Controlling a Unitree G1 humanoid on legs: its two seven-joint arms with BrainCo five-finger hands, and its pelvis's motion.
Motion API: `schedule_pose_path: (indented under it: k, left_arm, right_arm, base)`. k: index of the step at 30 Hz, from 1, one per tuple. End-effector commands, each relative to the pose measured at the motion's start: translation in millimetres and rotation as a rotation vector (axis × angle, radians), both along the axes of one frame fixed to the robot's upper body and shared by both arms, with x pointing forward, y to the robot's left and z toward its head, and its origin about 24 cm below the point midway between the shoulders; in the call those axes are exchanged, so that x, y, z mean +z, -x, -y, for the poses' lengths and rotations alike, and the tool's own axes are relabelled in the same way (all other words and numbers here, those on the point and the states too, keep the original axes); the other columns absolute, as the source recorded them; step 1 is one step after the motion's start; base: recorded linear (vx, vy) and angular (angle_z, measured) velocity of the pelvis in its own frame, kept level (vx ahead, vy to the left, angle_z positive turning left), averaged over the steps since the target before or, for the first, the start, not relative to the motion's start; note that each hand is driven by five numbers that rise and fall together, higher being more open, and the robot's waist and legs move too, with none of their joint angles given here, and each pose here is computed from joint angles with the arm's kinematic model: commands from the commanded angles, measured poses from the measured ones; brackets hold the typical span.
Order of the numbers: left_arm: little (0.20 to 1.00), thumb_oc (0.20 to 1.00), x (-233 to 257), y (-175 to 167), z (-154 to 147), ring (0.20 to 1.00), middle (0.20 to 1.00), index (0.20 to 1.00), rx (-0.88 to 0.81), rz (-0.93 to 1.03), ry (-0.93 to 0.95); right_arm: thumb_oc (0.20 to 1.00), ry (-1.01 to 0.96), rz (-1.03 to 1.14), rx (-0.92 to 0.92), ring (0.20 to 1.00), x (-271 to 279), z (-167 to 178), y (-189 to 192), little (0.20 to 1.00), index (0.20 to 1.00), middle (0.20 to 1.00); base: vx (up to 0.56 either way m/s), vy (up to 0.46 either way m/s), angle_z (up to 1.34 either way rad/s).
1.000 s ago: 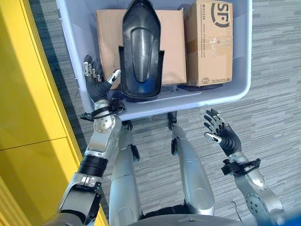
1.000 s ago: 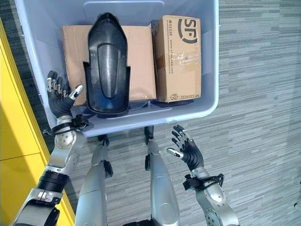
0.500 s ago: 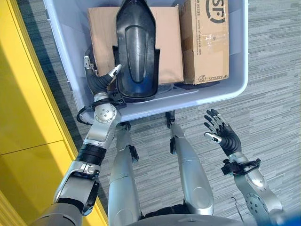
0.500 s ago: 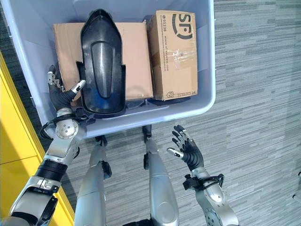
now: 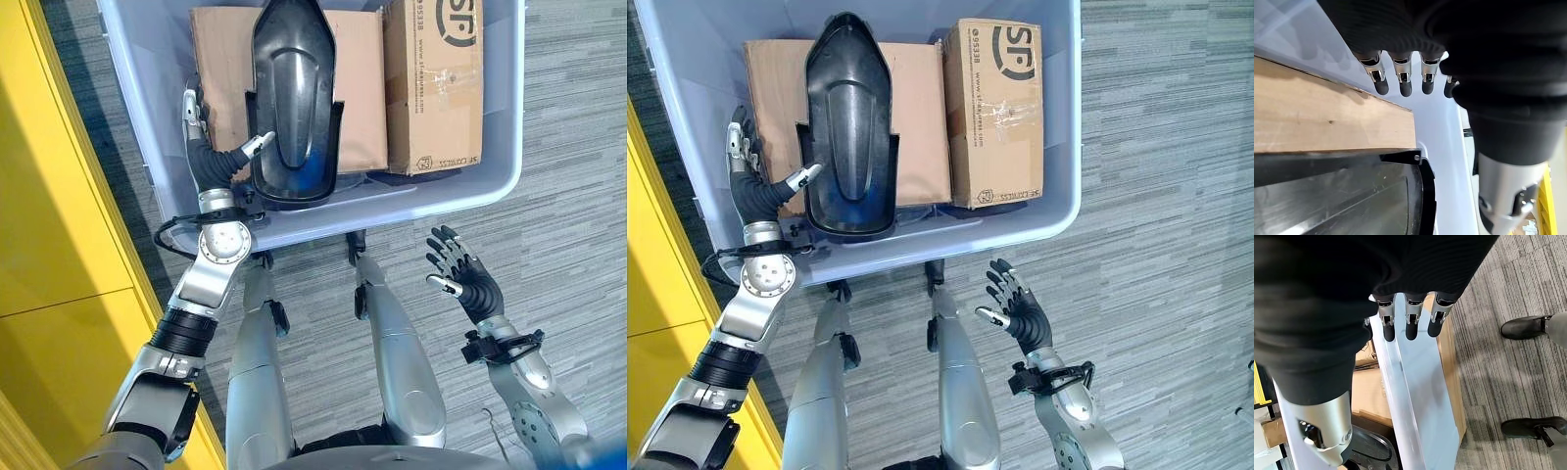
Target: Move parts from the plastic box to the shelf.
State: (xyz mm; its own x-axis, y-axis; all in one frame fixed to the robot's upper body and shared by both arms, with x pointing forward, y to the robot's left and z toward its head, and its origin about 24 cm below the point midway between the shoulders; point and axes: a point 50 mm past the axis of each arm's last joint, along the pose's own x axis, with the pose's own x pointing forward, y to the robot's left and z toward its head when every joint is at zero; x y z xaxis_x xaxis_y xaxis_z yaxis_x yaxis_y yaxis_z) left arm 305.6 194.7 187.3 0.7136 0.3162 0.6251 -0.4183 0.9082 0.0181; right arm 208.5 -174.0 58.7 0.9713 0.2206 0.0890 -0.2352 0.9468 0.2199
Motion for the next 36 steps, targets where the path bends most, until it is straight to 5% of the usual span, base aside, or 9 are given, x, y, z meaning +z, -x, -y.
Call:
schedule_pose_path:
  k: [1, 11, 36]
  left_arm:
    - [1.000, 1.000, 25, 12, -15, 1.000, 1.000, 1.000, 0.074, 0.147, -0.043]
    - [1.000, 1.000, 35, 31, -25, 1.000, 1.000, 1.000, 0.135, 0.228, -0.091]
    - [1.000, 1.000, 27, 3, 3, 1.000, 1.000, 1.000, -0.008, 0.125, -0.083]
  right_arm:
    - [1.000, 0.041, 0.037, -0.048, 1.000, 7, 19, 9, 1.000, 1.000, 1.000]
    - [1.000, 0.051, 0.062, -0.038, 1.000, 13, 19, 7, 1.000, 1.000, 1.000]
    - [1.000, 0.049, 0.035, -0.044, 1.000, 7, 19, 10, 1.000, 1.000, 1.000]
  base:
    - [0.00, 0.000, 0.00]
    - [0.00, 0.000, 0.00]
    - [0.00, 0.000, 0.00]
